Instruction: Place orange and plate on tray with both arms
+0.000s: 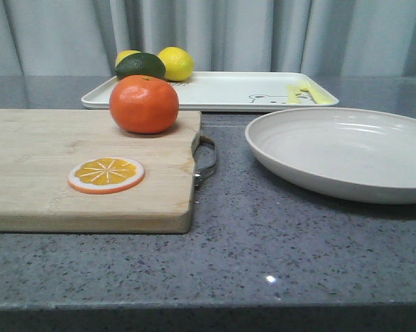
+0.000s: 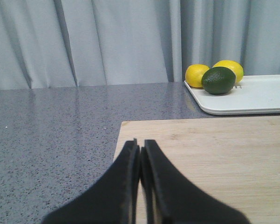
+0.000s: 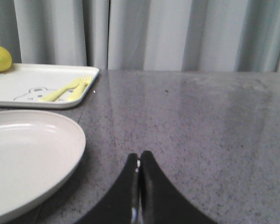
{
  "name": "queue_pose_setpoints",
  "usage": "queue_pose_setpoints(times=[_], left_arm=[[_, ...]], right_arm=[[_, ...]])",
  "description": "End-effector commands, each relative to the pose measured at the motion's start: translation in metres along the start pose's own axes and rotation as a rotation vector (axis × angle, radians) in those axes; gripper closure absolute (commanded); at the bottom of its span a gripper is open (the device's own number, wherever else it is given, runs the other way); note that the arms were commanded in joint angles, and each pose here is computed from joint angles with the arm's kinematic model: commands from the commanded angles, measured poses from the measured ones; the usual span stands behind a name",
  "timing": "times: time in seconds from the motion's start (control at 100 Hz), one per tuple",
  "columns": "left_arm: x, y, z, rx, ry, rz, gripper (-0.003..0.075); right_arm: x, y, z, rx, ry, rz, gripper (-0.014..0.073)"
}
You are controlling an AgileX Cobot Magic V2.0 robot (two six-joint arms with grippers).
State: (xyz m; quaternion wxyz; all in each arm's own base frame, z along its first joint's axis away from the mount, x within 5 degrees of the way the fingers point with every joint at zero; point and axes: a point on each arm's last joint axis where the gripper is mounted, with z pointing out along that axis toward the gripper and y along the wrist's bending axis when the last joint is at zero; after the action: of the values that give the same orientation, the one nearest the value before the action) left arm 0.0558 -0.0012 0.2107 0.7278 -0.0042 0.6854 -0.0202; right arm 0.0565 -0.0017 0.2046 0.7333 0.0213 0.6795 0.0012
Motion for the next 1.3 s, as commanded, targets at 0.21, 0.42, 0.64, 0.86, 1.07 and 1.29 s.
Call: queue_pose_setpoints(times=[0.21, 0.42, 0.64, 0.86, 1.07, 1.29], left_arm=[[-0.047, -0.002, 0.005, 0.009, -0.101, -0.015, 0.0741], [-0.073, -0.003, 0.025, 0.007, -0.069, -0.015, 0.0741], [-0.093, -0.003, 0.045, 0.006, -0.056, -0.015, 0.0741], [-0.091, -0.003, 0.050, 0.005, -0.052, -0.015, 0.0741], [-0.093, -0.003, 0.058, 0.004, -0.059, -0.015, 0.0739], [-0.098, -0.004, 0.076, 0.002, 0.013, -0.015, 0.0473]], right_arm=[[-0.049, 0.001, 0.000, 0.000, -0.043, 0.002, 0.0661], [-0.076, 0.002, 0.016, 0.008, 0.050, 0.002, 0.0652], [-0.094, 0.003, 0.042, 0.010, 0.124, 0.002, 0.0652], [-0.103, 0.003, 0.059, 0.005, 0.104, 0.002, 0.0652], [-0.110, 0.004, 0.060, -0.003, 0.025, 0.002, 0.0652], [-0.109, 0.004, 0.060, -0.002, 0.035, 0.002, 0.0652]])
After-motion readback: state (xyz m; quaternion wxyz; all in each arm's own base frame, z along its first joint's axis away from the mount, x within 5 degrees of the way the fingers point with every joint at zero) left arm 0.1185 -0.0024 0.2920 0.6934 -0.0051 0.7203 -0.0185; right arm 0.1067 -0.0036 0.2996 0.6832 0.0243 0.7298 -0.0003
